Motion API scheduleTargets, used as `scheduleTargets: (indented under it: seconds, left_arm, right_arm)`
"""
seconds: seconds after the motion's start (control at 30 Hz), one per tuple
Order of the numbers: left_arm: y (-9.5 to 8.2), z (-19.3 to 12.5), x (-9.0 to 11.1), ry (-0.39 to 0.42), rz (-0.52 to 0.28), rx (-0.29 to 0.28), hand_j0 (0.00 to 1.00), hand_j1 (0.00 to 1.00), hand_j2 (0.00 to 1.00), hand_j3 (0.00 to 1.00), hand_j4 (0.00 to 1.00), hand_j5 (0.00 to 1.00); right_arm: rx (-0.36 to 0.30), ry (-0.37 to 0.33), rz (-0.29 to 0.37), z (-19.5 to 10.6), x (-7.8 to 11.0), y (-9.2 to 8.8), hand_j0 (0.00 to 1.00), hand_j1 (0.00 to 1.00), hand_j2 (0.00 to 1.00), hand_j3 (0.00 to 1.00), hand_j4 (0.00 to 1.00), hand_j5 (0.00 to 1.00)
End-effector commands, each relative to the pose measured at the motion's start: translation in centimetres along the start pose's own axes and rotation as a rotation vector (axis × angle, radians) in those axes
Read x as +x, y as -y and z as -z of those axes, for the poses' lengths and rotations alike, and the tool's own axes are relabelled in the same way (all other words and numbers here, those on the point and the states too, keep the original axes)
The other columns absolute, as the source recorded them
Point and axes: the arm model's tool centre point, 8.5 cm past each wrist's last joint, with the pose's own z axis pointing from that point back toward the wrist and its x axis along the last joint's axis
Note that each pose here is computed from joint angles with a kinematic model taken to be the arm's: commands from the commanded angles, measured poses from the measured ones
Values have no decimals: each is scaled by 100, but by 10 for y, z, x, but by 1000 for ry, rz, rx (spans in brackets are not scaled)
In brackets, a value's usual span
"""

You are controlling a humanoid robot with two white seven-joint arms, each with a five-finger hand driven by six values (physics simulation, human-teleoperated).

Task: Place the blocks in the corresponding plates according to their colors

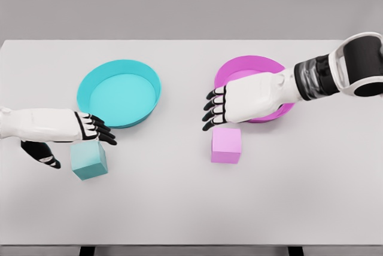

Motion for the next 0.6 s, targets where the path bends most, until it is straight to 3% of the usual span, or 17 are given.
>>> scheduleTargets:
  seconds: [0.0,0.13,0.3,0.57]
  left_arm:
    - [-1,3,1,7,1,2,100,100,100,100,100,100]
    - [6,9,1,14,1,-14,100,100,100,100,100,100]
    - [14,13,-1,7,6,-38,100,100,100,100,100,100]
    - [14,16,-2,-5,51,-57,100,100,100,100,100,100]
  right_arm:
    - [-3,5,3,2,1,1,100,100,100,100,100,100]
    - [19,51,9,17,9,-5,100,100,100,100,100,100]
    - [26,55,12,18,10,-8,100,100,100,100,100,100]
    - [28,61,16,20,11,-9,100,100,100,100,100,100]
